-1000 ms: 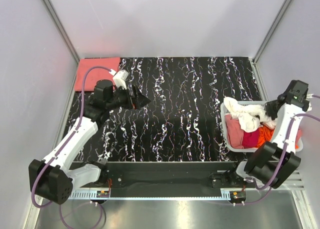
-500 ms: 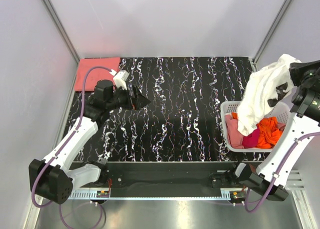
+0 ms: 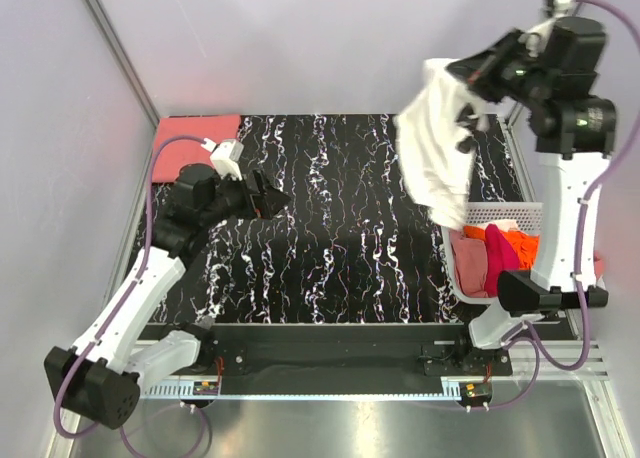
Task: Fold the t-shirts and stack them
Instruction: Move the tshirt to the center of the board
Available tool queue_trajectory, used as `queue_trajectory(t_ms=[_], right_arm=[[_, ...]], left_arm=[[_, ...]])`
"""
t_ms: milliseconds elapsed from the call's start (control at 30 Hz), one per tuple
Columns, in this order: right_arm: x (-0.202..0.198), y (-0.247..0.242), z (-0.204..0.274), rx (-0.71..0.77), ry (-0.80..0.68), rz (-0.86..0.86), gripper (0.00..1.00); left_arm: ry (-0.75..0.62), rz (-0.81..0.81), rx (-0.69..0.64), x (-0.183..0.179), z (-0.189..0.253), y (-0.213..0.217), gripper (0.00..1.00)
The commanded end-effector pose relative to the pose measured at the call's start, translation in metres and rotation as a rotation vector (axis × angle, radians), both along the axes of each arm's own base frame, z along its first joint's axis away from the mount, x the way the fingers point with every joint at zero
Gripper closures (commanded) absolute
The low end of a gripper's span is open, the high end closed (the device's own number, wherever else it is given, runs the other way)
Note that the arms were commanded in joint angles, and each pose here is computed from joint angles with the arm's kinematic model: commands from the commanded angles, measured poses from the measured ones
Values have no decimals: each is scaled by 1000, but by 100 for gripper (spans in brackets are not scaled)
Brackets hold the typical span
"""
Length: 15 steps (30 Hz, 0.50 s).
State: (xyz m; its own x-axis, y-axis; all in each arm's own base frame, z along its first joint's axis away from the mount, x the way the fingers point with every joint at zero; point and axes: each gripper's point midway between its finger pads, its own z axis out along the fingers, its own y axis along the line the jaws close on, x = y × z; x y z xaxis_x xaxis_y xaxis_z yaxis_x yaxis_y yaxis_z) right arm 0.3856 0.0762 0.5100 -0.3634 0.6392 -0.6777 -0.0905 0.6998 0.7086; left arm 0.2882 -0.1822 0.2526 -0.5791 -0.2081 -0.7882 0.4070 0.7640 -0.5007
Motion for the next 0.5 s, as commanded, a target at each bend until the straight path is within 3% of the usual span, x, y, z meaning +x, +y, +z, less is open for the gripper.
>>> queue_trajectory(t_ms=[0, 133, 200, 233, 267, 333, 367, 400, 467], right_arm=[[-16, 59, 16, 12, -38, 137, 100], [-13, 92, -6, 16, -5, 201, 100], [-4, 103, -55, 42, 98, 222, 95], [-21, 98, -58, 57, 88, 206, 92], [-14, 98, -130, 55, 215, 174, 88], [-32, 85, -174, 77, 265, 101, 75], [-42, 78, -237, 38, 391, 75, 69], [-48, 71, -259, -11, 423, 58, 61], [-65, 60, -293, -78, 497, 43, 55]], left_arm=[[-109, 52, 23, -2, 35, 14, 1], [-120, 110, 45, -8, 37, 28, 1], [-95, 134, 40, -12, 31, 31, 1], [-92, 136, 35, -14, 31, 32, 1], [-77, 136, 32, -16, 28, 32, 1], [-46, 125, 27, -19, 21, 30, 1], [-27, 120, 25, -20, 15, 29, 2], [-7, 113, 22, -20, 10, 27, 2], [47, 83, 26, -18, -4, 20, 4]])
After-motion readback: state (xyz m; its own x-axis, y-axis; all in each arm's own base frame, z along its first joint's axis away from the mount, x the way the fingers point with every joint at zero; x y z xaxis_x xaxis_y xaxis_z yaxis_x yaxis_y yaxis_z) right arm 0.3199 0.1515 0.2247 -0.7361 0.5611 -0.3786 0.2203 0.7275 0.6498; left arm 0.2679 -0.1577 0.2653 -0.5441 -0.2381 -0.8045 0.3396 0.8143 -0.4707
